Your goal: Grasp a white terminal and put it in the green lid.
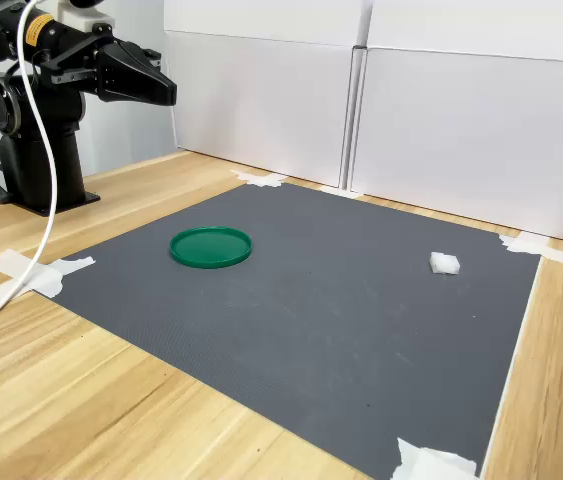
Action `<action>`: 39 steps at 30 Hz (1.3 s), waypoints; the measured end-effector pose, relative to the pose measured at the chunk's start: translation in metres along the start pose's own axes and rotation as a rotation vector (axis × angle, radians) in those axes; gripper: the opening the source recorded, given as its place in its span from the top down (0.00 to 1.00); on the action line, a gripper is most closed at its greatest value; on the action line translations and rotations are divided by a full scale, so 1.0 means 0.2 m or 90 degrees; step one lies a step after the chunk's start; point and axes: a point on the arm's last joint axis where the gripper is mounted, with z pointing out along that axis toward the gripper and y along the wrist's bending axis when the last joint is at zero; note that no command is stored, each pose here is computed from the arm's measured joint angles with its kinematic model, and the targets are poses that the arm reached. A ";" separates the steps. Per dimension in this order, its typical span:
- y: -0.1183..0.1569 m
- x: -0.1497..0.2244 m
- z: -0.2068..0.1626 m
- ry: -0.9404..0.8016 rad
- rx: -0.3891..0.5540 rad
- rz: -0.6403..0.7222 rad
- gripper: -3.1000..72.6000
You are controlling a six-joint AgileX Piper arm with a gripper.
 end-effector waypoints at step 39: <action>0.01 -0.30 0.14 0.076 -0.003 0.003 0.99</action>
